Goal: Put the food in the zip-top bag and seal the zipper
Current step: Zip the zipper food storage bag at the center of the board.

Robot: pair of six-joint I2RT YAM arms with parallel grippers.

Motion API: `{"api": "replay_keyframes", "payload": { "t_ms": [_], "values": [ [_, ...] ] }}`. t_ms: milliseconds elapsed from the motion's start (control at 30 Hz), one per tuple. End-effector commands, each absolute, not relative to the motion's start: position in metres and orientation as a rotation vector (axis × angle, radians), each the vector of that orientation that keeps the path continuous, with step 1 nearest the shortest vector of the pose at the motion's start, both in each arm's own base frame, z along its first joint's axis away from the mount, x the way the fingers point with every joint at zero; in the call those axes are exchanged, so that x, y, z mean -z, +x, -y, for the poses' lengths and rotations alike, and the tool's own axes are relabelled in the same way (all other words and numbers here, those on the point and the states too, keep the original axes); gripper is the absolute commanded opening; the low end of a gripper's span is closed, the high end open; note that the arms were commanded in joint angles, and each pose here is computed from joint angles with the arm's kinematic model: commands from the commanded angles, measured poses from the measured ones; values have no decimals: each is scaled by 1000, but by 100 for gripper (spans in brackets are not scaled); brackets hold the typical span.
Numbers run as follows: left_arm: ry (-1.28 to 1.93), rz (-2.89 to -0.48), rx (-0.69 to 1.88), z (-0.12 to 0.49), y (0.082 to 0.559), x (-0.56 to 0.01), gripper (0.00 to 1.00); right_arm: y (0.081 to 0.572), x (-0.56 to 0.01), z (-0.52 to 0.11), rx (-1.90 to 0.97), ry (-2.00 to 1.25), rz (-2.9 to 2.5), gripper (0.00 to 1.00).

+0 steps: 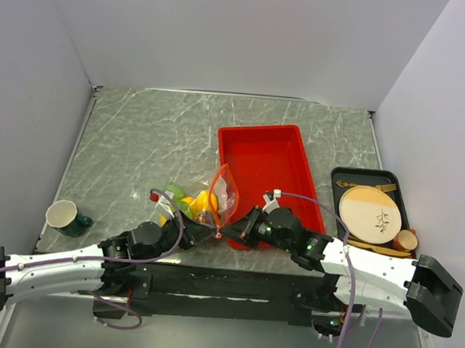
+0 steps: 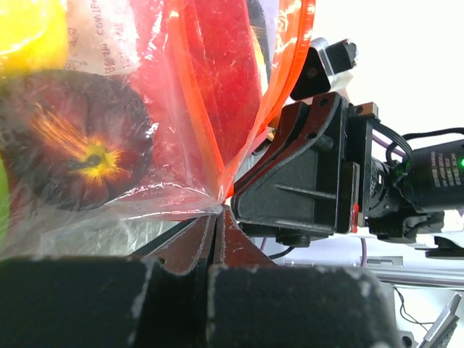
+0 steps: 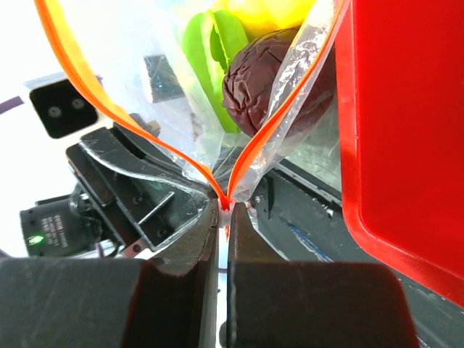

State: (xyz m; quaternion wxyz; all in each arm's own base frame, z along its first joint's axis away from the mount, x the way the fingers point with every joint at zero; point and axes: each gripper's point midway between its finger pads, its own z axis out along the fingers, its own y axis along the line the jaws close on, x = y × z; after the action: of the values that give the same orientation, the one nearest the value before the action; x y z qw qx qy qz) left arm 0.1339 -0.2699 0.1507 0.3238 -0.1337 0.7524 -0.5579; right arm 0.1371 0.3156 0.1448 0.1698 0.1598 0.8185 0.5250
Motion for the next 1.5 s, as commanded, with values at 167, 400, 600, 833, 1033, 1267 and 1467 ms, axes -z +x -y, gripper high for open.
{"api": "replay_keyframes", "payload": {
  "t_ms": [167,400,600,833,1033,1267,1467],
  "values": [
    [-170,-1958,1552,279,115,-157,1,176,-175,-306,-1531,555,-2145,0],
    [12,-1981,1607,301,100,-158,1,178,-172,-319,-1534,513,-2195,0],
    [45,-1992,1636,306,95,-154,1,183,-178,-319,-1507,479,-2188,0],
    [173,-2014,1642,311,84,-154,1,184,-174,-313,-1466,483,-2189,0],
    [246,-2036,1684,314,72,-146,1,185,-177,-312,-1433,457,-2191,0],
    [318,-2018,1723,317,63,-151,1,188,-181,-305,-1382,432,-2174,0],
    [361,-2026,1752,318,57,-147,1,194,-187,-292,-1352,485,-2109,0]
  ]
}}
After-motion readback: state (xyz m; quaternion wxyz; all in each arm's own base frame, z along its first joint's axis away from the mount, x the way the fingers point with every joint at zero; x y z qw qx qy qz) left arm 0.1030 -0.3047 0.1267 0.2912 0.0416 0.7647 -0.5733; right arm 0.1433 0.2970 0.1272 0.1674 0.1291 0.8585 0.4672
